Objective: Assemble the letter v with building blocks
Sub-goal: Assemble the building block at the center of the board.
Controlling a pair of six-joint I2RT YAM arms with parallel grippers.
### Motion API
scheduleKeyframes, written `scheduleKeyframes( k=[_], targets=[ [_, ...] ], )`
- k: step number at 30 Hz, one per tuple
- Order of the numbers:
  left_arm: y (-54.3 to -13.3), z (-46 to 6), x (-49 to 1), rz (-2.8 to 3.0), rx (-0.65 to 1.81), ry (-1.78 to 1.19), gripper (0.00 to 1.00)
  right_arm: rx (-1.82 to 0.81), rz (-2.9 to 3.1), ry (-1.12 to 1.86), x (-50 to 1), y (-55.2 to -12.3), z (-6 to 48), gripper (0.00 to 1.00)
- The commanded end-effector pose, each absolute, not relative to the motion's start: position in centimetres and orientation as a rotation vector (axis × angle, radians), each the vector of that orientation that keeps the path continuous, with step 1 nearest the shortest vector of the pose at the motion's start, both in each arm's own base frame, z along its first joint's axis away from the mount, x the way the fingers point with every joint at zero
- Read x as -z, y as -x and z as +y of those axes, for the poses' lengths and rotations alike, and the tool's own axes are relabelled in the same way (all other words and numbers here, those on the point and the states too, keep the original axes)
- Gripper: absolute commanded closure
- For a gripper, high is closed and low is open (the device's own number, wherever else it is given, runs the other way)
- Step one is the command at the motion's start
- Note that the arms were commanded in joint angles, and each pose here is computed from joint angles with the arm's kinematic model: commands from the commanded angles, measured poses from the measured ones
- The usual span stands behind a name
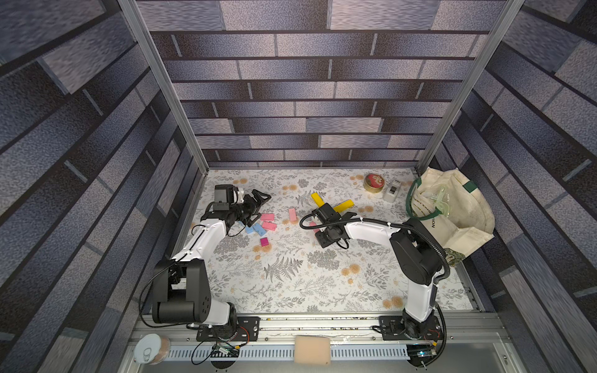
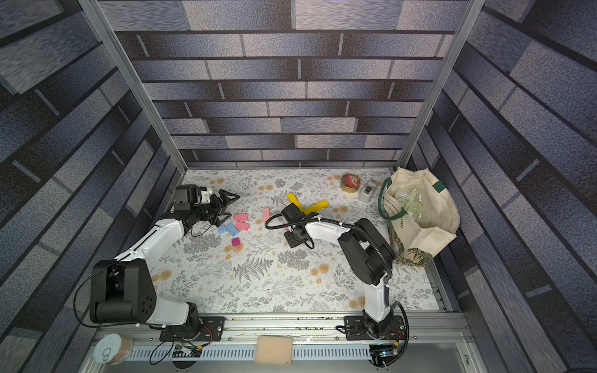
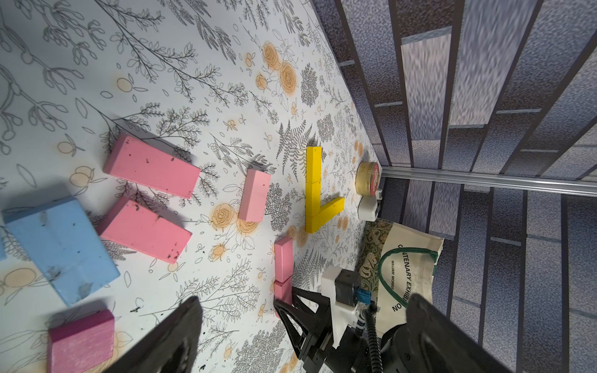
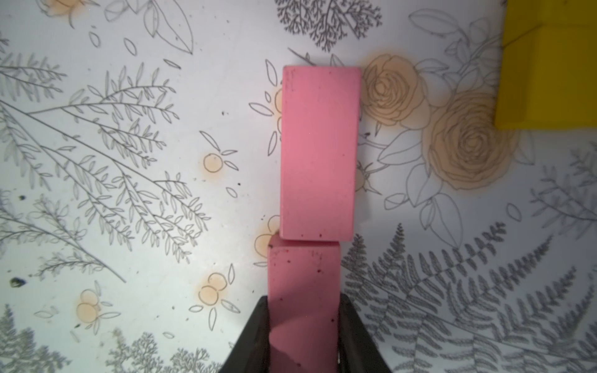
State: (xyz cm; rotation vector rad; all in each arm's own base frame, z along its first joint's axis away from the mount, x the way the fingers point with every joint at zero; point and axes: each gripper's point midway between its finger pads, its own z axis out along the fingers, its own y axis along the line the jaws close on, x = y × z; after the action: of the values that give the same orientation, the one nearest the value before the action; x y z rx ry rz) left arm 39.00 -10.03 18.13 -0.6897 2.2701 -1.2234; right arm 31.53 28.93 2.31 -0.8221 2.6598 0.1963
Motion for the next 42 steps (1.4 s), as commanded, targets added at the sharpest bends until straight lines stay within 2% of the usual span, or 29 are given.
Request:
scheduleKeyframes(
  k=[1,32,42],
  targets=[
    [-38.93,-10.04,-17.75,2.27,1.253,0.706,0.0,-0.105,2.737,0.822,-0.57,-30.58,27.65,0.71],
    [-39.02,-9.86,-17.52,2.271,1.252,0.719,0.0,-0.065,2.752,0.829,0.21,-30.4,27.02,0.68],
    [-39.06,-9.85,-17.44,2.273,1.251,0.722,0.0,-0.045,2.745,0.831,0.18,-30.66,26.94,0.63]
  ],
)
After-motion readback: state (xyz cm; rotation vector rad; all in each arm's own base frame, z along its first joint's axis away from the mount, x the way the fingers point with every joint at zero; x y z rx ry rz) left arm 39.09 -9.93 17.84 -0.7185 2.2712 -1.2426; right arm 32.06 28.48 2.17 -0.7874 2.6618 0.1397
